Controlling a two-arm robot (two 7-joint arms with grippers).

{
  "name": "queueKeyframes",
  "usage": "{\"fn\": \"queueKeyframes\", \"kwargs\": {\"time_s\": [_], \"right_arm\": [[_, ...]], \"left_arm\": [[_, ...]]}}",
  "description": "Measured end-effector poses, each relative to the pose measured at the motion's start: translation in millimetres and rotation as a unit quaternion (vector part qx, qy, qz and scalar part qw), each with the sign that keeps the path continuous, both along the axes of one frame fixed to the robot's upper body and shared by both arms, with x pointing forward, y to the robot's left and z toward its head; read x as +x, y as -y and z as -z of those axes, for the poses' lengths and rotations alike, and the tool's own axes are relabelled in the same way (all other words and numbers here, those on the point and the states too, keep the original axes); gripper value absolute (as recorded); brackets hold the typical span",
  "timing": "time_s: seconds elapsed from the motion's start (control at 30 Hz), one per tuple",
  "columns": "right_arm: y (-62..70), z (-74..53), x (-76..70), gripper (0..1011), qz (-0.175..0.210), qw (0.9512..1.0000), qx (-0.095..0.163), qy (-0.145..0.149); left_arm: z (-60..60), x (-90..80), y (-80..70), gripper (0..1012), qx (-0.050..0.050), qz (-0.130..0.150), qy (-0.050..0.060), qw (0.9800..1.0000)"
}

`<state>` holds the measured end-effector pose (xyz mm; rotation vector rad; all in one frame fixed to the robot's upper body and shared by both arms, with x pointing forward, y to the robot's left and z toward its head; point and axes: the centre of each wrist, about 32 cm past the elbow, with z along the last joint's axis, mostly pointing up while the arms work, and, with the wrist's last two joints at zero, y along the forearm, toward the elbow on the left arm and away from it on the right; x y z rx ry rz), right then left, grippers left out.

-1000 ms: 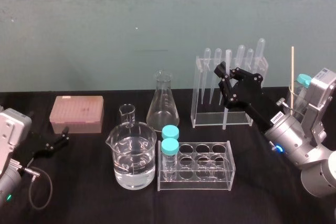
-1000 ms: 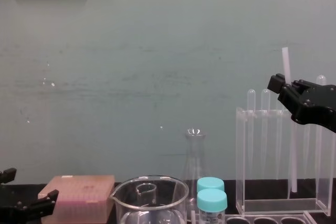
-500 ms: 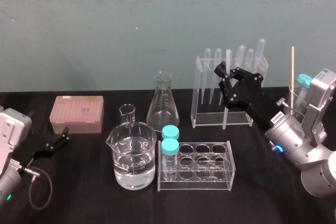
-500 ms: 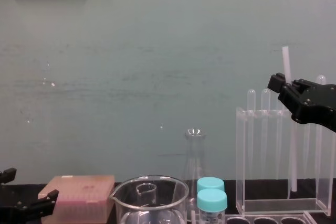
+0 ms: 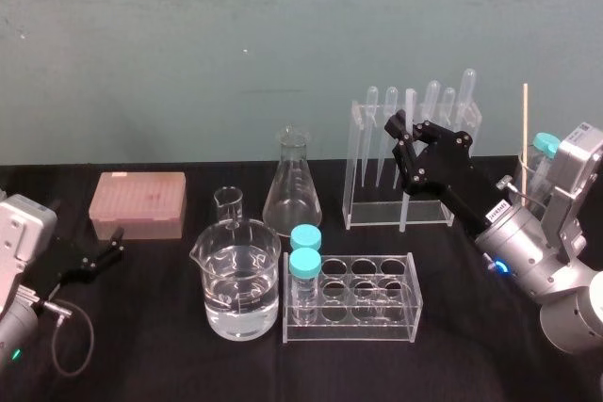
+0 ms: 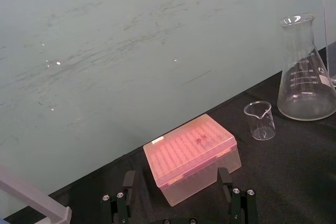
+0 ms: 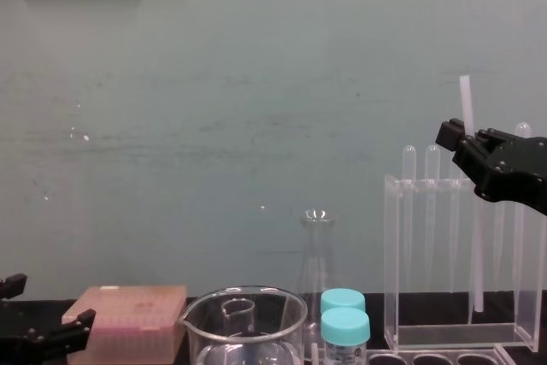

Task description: Pick up the stirring rod with one hand, then place it down.

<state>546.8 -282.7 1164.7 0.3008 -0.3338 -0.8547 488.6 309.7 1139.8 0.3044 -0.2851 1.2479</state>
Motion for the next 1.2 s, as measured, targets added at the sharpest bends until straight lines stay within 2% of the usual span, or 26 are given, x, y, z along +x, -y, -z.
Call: {"fn": "queueKeyframes", "kwargs": {"time_s": [1.2], "right_arm": [[0.0, 0.0, 0.0, 66, 0.000, 1.0000, 0.000, 0.000]], "left_arm": [[0.0, 0.0, 0.0, 1000, 0.000, 0.000, 0.000, 1.0000]]}}
